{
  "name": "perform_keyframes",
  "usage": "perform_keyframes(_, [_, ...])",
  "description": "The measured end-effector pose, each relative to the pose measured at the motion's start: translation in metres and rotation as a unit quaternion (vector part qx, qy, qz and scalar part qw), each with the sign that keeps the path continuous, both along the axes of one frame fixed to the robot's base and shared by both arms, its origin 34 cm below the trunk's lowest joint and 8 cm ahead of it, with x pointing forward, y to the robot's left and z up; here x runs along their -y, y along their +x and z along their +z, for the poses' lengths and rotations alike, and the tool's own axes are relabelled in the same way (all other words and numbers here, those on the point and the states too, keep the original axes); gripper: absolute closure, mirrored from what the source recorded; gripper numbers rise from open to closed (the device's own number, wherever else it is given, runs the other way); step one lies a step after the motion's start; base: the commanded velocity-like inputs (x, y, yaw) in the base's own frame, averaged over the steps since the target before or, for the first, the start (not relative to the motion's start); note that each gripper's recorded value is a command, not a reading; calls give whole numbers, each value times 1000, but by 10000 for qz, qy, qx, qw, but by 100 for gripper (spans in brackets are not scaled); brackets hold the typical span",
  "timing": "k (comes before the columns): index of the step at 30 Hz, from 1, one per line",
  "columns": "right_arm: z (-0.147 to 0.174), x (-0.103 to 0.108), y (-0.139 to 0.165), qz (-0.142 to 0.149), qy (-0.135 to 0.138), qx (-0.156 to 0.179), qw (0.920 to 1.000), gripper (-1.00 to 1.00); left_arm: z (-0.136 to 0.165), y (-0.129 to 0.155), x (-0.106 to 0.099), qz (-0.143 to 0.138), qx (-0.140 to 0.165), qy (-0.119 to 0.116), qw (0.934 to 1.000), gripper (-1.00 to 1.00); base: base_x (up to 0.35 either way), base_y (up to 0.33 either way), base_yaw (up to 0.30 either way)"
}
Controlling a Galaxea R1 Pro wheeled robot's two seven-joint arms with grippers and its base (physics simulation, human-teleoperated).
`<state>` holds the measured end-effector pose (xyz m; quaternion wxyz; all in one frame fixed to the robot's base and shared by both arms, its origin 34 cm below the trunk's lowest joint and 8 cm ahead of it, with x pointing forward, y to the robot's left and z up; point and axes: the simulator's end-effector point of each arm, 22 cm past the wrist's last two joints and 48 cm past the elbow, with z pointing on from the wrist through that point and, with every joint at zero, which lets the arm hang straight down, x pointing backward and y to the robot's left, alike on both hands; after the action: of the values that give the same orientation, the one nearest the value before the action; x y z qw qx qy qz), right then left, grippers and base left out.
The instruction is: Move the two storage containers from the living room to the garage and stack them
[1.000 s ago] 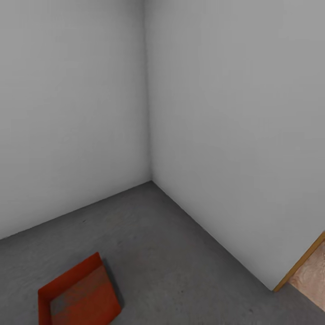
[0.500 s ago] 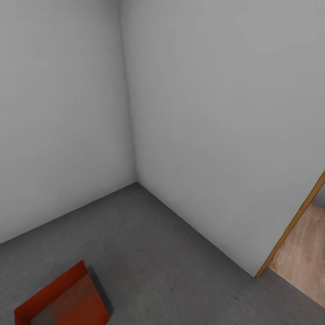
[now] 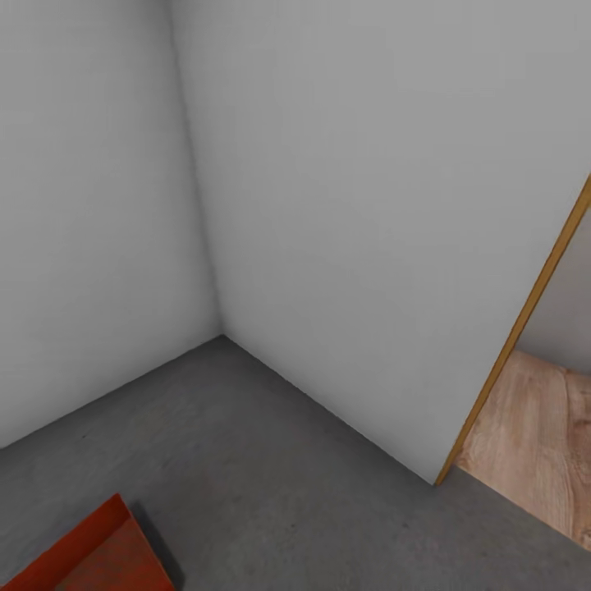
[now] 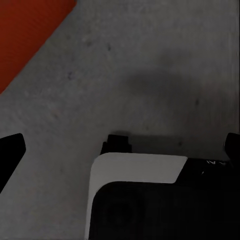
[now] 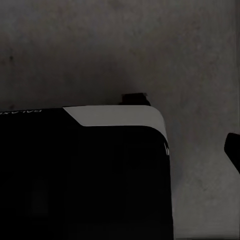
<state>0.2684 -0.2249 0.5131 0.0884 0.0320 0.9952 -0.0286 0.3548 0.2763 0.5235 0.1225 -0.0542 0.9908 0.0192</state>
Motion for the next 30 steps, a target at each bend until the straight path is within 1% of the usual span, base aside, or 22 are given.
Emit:
perform_keyframes(2, [0,0,0,-2,-4,0,10000,-100,0,0,8,-6,-2,-51,10000,-100,0,0,-245])
perform_keyframes(4, [0,0,0,-2,-3,0,10000,-100,0,0,11,-4,1,-71,10000,-100,0,0,-245])
perform_keyframes(10, [0,0,0,-7,-6,0,10000,-100,0,1,15,13,14,-111,9999,-100,0,0,-245])
perform_keyframes(16, [0,0,0,-10,-4,0,10000,-100,0,2,29,-70,43,-335,9994,-100,0,0,-244])
perform_keyframes(30, [0,1,0,-11,-7,0,10000,-100,0,0,35,-24,-10,-403,9992,-100,0,0,-244])
